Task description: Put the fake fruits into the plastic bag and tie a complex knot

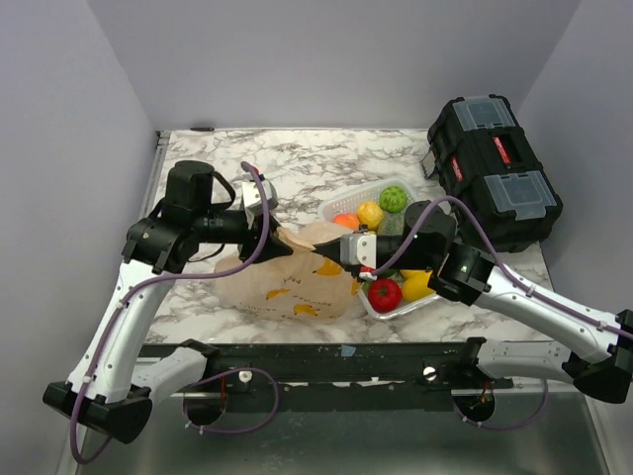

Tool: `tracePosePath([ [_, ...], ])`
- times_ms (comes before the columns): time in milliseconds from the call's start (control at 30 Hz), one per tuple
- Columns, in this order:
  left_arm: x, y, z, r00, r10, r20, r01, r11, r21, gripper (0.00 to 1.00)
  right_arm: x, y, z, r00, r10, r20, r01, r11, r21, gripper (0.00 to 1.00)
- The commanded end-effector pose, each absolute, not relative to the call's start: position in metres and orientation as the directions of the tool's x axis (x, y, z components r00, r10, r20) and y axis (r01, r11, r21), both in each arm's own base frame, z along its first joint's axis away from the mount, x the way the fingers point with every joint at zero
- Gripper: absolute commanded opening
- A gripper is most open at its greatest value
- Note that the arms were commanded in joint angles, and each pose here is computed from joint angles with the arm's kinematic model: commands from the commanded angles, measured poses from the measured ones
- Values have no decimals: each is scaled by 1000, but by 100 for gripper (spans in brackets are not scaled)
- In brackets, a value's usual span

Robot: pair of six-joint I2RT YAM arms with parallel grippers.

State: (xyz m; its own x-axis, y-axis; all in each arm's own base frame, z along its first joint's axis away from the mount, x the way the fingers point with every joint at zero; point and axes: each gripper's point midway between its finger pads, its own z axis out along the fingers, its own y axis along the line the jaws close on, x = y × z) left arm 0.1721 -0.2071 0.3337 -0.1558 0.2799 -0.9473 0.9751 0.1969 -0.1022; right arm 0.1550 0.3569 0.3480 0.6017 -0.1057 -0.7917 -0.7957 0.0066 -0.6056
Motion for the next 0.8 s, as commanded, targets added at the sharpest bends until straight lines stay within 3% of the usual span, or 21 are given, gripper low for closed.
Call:
tracePosePath([
  [0, 167, -191, 326, -80, 365, -928, 972, 234, 8, 15, 156, 337, 351, 549, -157, -821, -823, 65, -564, 1],
  [67, 159, -184, 328, 20, 371, -928, 975, 199, 101, 5, 155, 324, 340, 514, -202, -833, -838, 88, -539, 19],
  [100, 152, -182, 331, 71, 364, -929, 974, 174, 142, 0, 154, 319, 335, 497, -224, -838, -846, 90, -526, 41],
  [167, 139, -180, 336, 167, 347, -923, 969, 118, 219, 0, 156, 312, 319, 443, -295, -846, -870, 86, -486, 81],
  [200, 135, -180, 340, 204, 338, -919, 963, 102, 251, 0, 159, 311, 313, 418, -330, -846, -878, 90, -470, 92],
  [400, 133, -181, 357, 277, 314, -908, 946, 74, 315, 0, 163, 313, 269, 358, -429, -829, -911, 36, -412, 96],
  [467, 138, -179, 363, 290, 313, -904, 938, 96, 333, 0, 158, 311, 250, 338, -458, -822, -925, 2, -381, 93],
  [533, 147, -174, 371, 289, 304, -908, 927, 148, 344, 0, 152, 305, 229, 315, -506, -803, -938, -35, -346, 81],
  [633, 174, -156, 383, 243, 281, -928, 903, 284, 322, 0, 142, 294, 210, 283, -544, -790, -953, -64, -297, 44],
  [700, 196, -143, 388, 220, 282, -934, 874, 368, 317, 0, 135, 290, 210, 256, -531, -808, -962, -55, -268, 5],
  [767, 222, -131, 388, 168, 289, -942, 839, 460, 291, 0, 129, 294, 223, 215, -484, -848, -973, -30, -229, 1],
])
